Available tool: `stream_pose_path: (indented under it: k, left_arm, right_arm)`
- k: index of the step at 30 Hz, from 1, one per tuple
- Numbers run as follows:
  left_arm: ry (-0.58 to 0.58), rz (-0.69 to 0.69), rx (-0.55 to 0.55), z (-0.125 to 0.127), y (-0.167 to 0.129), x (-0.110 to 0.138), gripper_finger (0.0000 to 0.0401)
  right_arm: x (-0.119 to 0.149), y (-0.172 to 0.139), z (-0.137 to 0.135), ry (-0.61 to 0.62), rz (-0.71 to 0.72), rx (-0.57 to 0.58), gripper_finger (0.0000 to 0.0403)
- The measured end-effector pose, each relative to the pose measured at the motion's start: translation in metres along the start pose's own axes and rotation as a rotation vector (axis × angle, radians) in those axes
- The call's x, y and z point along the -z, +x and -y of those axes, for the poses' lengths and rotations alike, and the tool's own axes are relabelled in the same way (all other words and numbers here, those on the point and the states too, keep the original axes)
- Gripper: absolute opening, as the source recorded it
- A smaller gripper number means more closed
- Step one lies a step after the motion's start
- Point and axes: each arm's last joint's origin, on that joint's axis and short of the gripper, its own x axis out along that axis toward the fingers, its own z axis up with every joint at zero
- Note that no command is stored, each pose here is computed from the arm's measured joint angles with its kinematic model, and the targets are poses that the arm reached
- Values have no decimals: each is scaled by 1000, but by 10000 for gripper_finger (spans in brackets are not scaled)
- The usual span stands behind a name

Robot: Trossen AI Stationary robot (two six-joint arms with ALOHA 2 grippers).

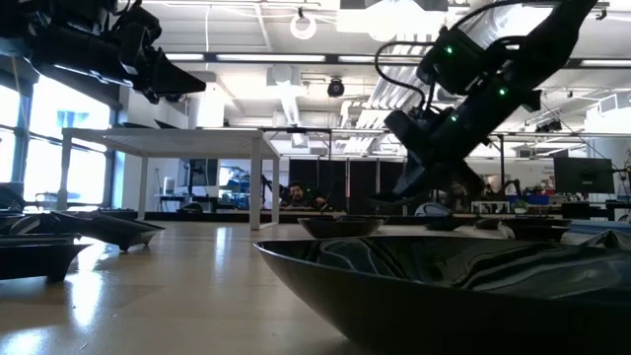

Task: Pick & Place Mini shaped plates
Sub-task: Put the black square plate on the shelf

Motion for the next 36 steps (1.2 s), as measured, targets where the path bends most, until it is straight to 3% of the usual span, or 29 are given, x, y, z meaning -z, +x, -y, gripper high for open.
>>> stream_pose_path:
  k: [8, 12, 16, 21, 25, 36]
  left_arm:
    - [0, -2, -1, 0, 0, 0, 1]
    - [0, -2, -1, 0, 0, 0, 1]
    - [0, -2, -1, 0, 0, 0, 1]
    - [0, -2, -1, 0, 0, 0, 1]
    - [0, -2, -2, 0, 0, 0, 1]
    - [-1, -5, -2, 0, 0, 0, 1]
  right_arm:
    - [-21, -1, -16, -125, 84, -11, 9]
    - [-44, -1, -21, -229, 143, -5, 9]
    - [-89, -2, -24, -276, 235, -17, 9]
    - [-158, -17, -25, -216, 404, 4, 9]
    - [-191, -32, -32, -189, 465, -8, 9]
    - [-199, -40, -50, -194, 456, -32, 9]
